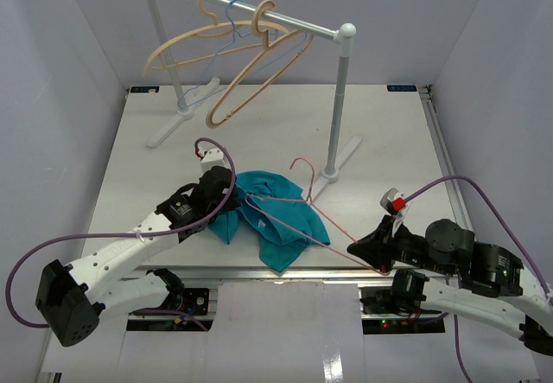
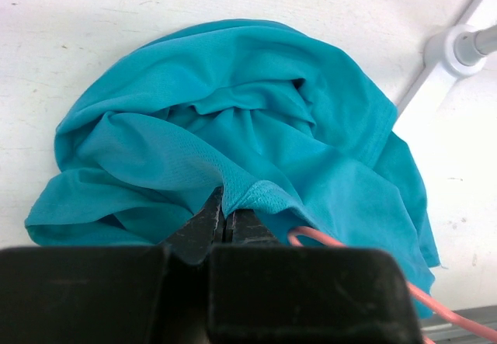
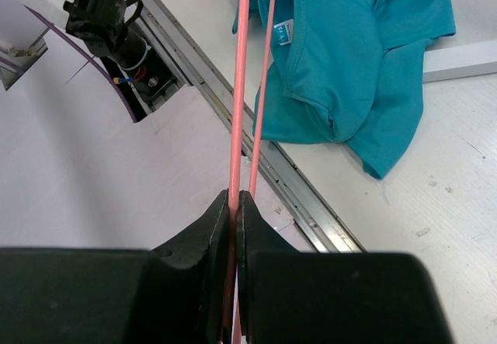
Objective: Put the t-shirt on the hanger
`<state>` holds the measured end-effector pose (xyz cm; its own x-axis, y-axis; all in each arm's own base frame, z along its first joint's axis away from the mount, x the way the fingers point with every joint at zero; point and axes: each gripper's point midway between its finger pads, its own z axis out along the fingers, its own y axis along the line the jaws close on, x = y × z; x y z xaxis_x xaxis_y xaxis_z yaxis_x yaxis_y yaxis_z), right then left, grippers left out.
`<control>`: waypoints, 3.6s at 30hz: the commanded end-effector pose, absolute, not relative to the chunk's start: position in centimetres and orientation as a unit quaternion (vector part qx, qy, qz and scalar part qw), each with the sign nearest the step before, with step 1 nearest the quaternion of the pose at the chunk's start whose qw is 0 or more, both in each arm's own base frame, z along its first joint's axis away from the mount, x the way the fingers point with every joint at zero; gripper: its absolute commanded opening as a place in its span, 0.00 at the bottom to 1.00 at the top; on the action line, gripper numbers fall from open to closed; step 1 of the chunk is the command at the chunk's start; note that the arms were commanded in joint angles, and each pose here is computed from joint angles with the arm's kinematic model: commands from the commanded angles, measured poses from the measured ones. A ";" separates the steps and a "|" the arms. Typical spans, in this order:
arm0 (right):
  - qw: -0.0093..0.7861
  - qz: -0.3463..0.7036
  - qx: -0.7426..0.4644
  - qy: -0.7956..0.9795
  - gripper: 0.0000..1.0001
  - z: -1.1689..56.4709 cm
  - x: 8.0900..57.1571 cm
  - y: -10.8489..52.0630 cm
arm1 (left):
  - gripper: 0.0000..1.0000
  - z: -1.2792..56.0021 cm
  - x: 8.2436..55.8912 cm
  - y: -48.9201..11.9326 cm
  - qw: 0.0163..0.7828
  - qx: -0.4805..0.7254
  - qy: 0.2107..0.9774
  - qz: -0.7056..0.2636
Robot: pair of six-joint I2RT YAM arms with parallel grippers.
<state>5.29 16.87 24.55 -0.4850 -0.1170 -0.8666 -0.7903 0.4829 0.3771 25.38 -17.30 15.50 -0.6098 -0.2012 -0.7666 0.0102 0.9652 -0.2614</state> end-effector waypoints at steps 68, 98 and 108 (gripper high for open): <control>0.671 0.517 -0.233 0.478 0.08 25.9 10.4 25.7 | 0.64 34.8 16.3 -19.8 0.518 0.342 0.730 -0.285; 0.624 0.541 -0.310 0.470 0.08 24.0 7.4 26.2 | 0.65 33.5 11.9 -22.5 0.508 0.618 0.521 -0.296; 0.598 0.547 -0.341 0.475 0.08 23.4 6.4 26.9 | 0.65 35.2 12.0 -22.4 0.532 0.610 0.511 -0.290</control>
